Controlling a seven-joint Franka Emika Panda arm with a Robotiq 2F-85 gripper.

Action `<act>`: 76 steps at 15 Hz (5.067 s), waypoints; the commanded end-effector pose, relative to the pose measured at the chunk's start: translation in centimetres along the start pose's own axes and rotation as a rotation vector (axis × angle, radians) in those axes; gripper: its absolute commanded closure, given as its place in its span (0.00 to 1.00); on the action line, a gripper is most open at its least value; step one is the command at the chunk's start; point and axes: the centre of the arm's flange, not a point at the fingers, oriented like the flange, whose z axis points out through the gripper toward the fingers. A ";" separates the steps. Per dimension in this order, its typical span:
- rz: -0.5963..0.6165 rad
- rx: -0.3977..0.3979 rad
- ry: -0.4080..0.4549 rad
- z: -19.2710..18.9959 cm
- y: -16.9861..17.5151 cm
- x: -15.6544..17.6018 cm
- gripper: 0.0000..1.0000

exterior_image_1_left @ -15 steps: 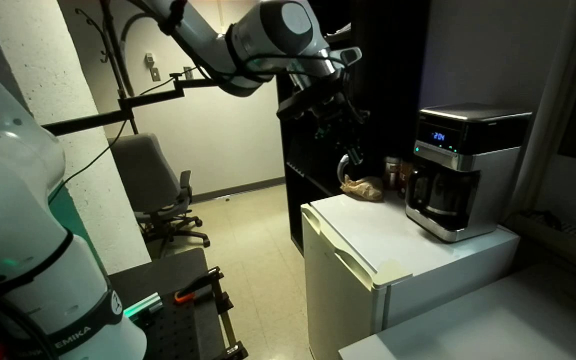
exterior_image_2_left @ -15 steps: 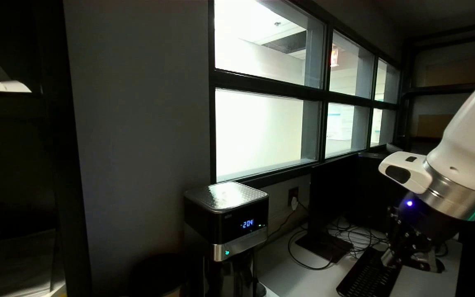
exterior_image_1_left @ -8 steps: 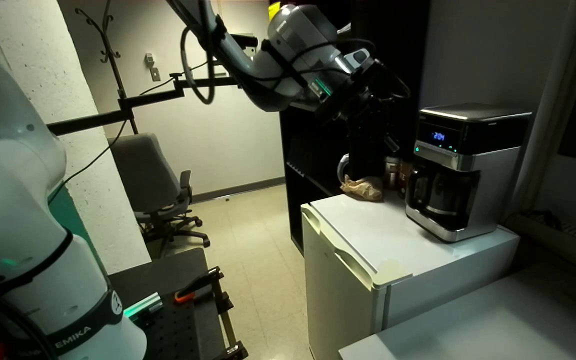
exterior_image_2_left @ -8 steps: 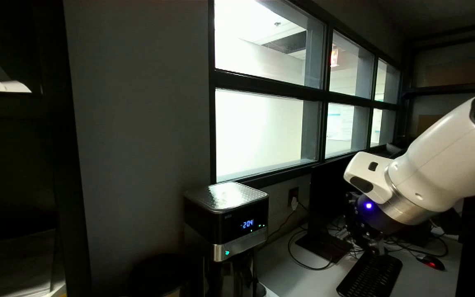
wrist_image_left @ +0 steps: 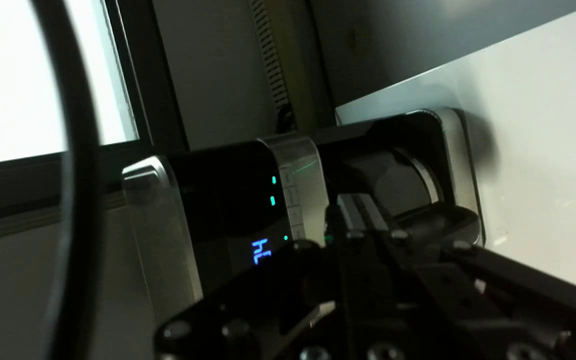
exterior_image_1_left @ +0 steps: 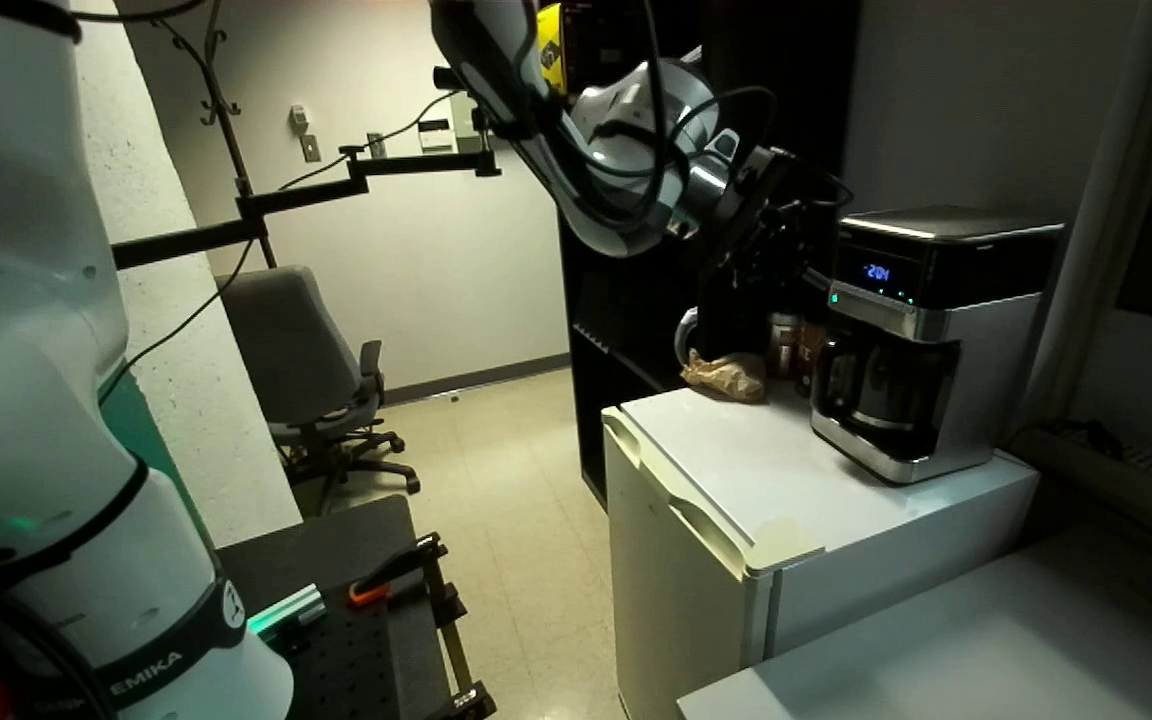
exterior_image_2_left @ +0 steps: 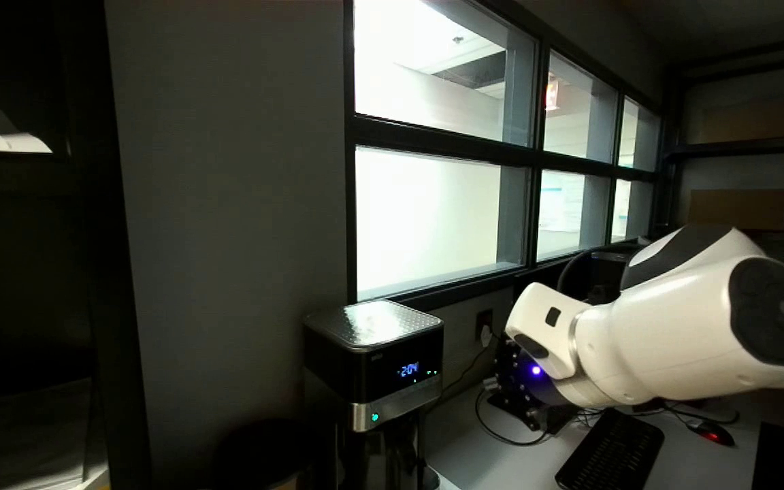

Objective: Press the coffee maker button

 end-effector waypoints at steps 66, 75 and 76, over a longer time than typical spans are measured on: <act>0.016 -0.196 0.212 8.3 -7.4 9.7 1.00; -0.013 -0.156 0.240 3.5 -9.6 7.0 1.00; -0.013 -0.155 0.244 3.2 -9.6 6.7 1.00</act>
